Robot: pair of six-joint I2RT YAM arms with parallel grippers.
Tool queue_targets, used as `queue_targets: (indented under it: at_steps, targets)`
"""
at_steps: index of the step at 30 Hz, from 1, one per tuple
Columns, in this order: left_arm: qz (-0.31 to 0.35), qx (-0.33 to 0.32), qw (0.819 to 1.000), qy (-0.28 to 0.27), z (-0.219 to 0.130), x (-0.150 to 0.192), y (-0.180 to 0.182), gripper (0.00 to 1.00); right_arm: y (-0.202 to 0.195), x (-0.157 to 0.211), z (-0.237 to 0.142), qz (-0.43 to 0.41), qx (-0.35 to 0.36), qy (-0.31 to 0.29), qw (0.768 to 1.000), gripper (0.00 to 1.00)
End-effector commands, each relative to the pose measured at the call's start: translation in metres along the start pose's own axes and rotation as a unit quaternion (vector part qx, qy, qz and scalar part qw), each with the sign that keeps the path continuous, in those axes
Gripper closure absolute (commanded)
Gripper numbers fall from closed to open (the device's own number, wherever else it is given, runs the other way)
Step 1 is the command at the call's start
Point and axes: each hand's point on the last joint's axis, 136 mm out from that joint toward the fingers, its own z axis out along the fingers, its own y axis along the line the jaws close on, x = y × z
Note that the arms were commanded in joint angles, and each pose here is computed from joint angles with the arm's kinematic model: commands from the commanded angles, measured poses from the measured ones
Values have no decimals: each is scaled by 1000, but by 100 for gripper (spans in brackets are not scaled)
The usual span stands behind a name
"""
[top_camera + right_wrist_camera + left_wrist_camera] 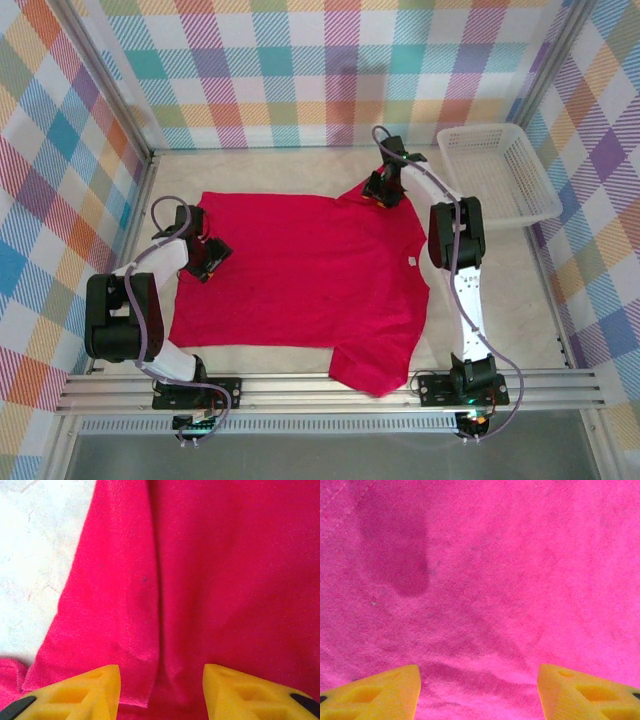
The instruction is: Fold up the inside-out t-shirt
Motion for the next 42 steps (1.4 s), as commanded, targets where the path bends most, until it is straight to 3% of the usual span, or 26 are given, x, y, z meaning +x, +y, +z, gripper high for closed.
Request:
queue_targets:
  at_steps: [1,7,13,18,27,33,42]
  targets:
    - [3,-12,1000,-2,-10,0,8,37,-28,-23,-23,9,21,-25,999,51]
    - [4,-11,1000,-5,-15,1,9,37,-35,-29,-8,22,-20,7,1000,51]
    - [7,-11,1000,-11,-24,-1,9,37,-8,-34,-57,1,-47,-31,998,51]
    - [5,-4,1000,-17,-30,-1,7,37,21,-21,-80,-29,-75,-53,995,63]
    - [4,0,1000,-20,-34,-1,7,37,29,-3,-41,-31,-68,-22,997,66]
    - [1,4,1000,-21,-34,-2,6,37,26,6,-17,-25,-56,0,998,58]
    - [2,2,1000,-20,-32,-1,7,37,28,14,-2,-14,-54,11,998,59]
